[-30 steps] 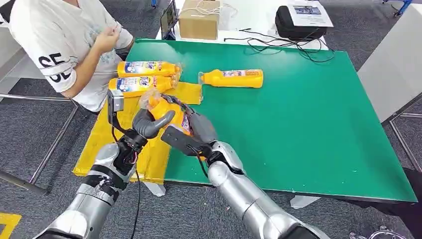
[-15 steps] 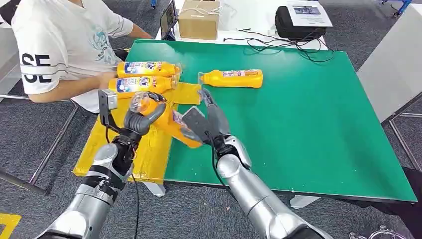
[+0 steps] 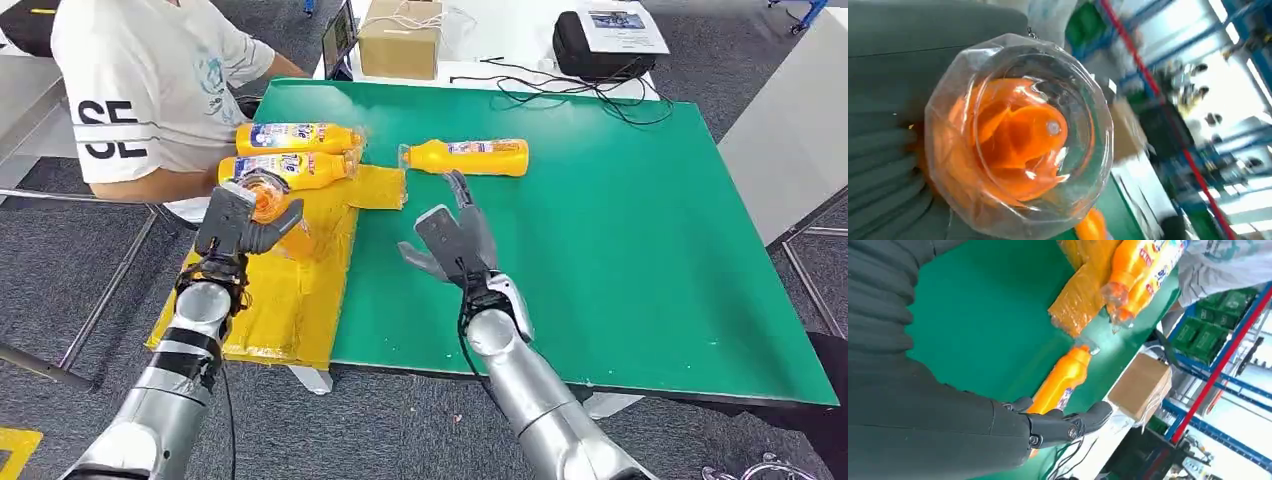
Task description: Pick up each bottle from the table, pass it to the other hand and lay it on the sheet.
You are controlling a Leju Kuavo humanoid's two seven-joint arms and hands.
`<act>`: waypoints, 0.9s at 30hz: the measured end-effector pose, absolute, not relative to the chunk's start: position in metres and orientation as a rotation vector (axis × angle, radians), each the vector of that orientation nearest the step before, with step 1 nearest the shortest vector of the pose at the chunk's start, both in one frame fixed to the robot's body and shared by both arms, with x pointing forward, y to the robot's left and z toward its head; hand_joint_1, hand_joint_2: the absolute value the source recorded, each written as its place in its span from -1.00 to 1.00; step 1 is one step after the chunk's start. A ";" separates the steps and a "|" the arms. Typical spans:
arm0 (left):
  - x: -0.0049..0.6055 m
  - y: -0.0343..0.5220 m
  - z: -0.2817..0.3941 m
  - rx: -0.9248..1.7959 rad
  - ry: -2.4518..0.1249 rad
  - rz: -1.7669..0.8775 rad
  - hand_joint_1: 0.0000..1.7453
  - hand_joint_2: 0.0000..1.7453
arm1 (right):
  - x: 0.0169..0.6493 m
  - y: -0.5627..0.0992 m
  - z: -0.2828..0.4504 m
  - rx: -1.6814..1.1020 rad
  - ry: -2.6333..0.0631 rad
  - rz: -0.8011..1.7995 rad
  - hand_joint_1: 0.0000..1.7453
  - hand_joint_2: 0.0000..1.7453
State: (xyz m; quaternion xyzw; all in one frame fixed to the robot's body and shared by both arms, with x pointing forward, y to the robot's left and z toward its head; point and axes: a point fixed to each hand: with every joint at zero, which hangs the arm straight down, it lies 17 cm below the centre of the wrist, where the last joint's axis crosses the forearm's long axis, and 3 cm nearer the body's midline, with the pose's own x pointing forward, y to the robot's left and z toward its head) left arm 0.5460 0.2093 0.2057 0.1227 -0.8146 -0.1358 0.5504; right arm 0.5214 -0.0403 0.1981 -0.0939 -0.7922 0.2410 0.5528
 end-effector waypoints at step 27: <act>0.530 0.147 0.132 0.950 -1.795 -1.494 1.00 1.00 | 0.519 -0.042 0.203 -0.144 -1.889 0.584 -1.00 1.00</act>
